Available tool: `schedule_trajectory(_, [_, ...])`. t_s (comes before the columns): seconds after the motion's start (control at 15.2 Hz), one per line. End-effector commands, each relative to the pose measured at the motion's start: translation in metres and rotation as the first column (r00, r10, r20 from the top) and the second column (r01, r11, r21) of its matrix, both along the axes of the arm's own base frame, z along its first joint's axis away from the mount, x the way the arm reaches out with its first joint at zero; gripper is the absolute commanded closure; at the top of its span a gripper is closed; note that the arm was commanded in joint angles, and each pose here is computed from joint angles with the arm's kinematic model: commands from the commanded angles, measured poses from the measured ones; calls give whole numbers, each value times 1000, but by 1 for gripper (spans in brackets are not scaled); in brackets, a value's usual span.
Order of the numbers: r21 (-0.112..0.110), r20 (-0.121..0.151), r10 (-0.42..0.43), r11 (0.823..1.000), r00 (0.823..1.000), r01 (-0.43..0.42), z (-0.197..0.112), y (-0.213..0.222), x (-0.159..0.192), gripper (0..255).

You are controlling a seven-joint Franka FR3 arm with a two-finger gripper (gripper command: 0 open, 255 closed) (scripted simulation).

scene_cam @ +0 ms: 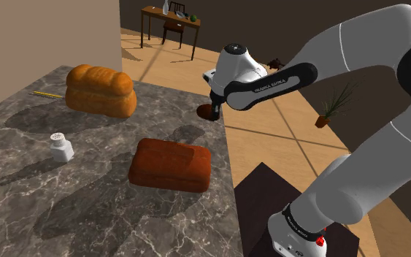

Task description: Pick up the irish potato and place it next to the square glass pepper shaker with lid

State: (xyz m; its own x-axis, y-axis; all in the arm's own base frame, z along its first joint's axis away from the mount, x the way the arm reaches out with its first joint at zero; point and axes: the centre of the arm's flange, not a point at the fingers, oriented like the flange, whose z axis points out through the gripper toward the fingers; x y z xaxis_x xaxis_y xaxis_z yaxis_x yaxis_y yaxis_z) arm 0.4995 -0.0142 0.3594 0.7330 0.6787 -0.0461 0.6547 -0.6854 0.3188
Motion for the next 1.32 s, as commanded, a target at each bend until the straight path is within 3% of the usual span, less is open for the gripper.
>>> schedule_trajectory(0.0, [0,0,0,1000,1000,0,11,0,1,255])
schedule_trajectory(1.25, [0,0,0,1000,1000,0,111,0,1,255])
